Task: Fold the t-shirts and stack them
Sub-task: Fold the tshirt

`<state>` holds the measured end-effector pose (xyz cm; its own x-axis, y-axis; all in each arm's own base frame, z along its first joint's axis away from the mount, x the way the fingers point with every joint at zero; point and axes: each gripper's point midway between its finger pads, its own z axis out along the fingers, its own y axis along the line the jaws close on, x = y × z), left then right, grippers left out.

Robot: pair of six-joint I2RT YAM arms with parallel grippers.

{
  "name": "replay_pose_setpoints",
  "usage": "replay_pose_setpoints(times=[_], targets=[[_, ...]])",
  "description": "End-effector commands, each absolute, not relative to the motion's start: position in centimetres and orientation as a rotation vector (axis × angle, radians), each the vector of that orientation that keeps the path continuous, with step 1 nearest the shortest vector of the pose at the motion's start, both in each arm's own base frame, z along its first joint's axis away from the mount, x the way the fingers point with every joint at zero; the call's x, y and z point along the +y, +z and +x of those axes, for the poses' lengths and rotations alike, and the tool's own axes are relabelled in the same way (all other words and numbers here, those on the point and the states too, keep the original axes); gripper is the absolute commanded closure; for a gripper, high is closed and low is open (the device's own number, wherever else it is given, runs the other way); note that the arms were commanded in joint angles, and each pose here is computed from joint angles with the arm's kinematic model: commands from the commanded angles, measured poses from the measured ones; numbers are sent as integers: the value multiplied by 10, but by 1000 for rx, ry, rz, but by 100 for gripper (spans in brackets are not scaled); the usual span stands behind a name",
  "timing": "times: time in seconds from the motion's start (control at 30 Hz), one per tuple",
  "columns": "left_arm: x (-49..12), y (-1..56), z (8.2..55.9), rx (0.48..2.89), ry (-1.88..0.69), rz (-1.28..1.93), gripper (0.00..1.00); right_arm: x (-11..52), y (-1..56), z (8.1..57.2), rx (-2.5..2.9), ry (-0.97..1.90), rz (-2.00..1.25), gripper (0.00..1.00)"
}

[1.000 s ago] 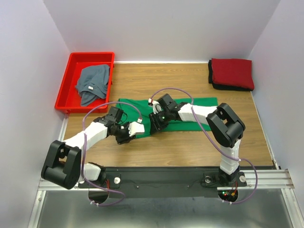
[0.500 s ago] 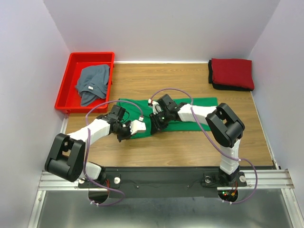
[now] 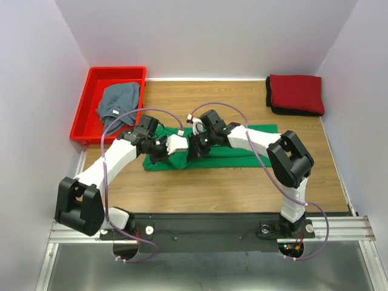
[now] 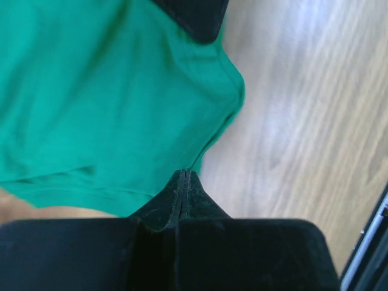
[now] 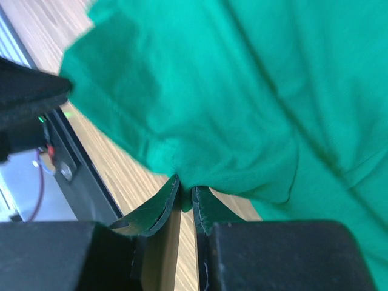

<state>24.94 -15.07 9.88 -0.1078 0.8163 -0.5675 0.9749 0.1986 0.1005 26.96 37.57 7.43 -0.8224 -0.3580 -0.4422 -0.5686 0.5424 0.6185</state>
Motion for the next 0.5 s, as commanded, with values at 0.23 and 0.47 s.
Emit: replay_pose_setpoints(times=[0.23, 0.47], targets=[[-148, 127, 318, 1982, -359, 1499, 100, 377, 101, 333, 2427, 1220, -675, 83], [-149, 131, 373, 1968, -289, 1449, 100, 375, 99, 357, 2422, 1236, -633, 83]])
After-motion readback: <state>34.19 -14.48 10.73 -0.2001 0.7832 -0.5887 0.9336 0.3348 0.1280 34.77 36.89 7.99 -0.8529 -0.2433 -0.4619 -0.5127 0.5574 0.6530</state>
